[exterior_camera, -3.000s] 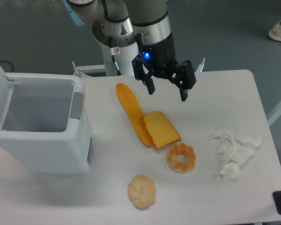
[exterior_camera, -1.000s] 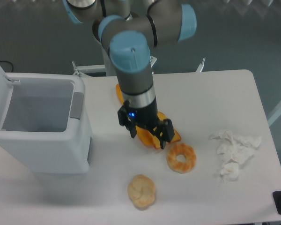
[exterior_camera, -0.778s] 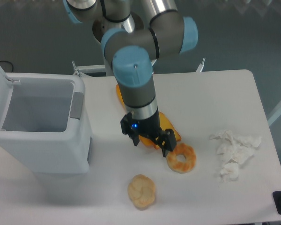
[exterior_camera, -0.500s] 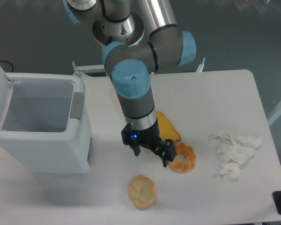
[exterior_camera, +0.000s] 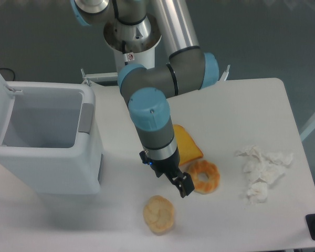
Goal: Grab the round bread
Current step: 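Move the gripper over the round pale bun and lower it, then close the gripper fingers around the round bun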
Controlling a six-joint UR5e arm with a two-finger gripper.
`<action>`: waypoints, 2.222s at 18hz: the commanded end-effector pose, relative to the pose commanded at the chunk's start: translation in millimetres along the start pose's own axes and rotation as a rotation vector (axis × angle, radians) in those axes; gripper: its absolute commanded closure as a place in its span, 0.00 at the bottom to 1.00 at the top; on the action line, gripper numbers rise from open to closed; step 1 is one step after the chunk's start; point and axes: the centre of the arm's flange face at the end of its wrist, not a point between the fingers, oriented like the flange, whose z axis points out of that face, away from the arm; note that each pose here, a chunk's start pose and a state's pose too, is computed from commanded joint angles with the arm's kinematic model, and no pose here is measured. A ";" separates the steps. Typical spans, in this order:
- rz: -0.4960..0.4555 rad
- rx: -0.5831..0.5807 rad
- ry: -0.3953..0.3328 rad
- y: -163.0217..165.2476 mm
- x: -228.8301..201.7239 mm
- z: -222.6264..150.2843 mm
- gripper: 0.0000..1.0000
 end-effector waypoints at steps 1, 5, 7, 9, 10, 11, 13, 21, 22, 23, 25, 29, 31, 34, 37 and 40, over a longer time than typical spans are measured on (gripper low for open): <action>0.027 -0.001 0.004 -0.6 -0.3 4.5 0.00; 0.045 -0.002 0.027 -6.8 -0.9 24.2 0.00; 0.050 -0.003 0.033 -10.1 -2.1 30.8 0.00; 0.052 -0.005 0.045 -11.3 -1.8 40.2 0.00; 0.054 -0.006 0.049 -12.8 -1.4 44.6 0.00; 0.062 -0.005 0.053 -17.9 1.3 46.9 0.00; 0.067 -0.006 0.059 -21.5 2.9 52.0 0.00; 0.069 -0.011 0.074 -24.1 5.7 62.3 0.00; 0.076 -0.010 0.075 -28.1 7.7 62.7 0.00; 0.079 -0.010 0.080 -29.2 8.7 64.7 0.00; 0.080 -0.011 0.081 -30.4 9.3 66.5 0.00; 0.082 -0.011 0.085 -32.7 10.5 69.8 0.00; 0.081 -0.011 0.087 -32.8 10.7 70.9 0.00; 0.080 -0.015 0.094 -33.9 12.5 75.4 0.00; 0.087 -0.016 0.097 -39.9 15.5 78.0 0.00; 0.087 -0.016 0.098 -40.0 15.7 79.0 0.00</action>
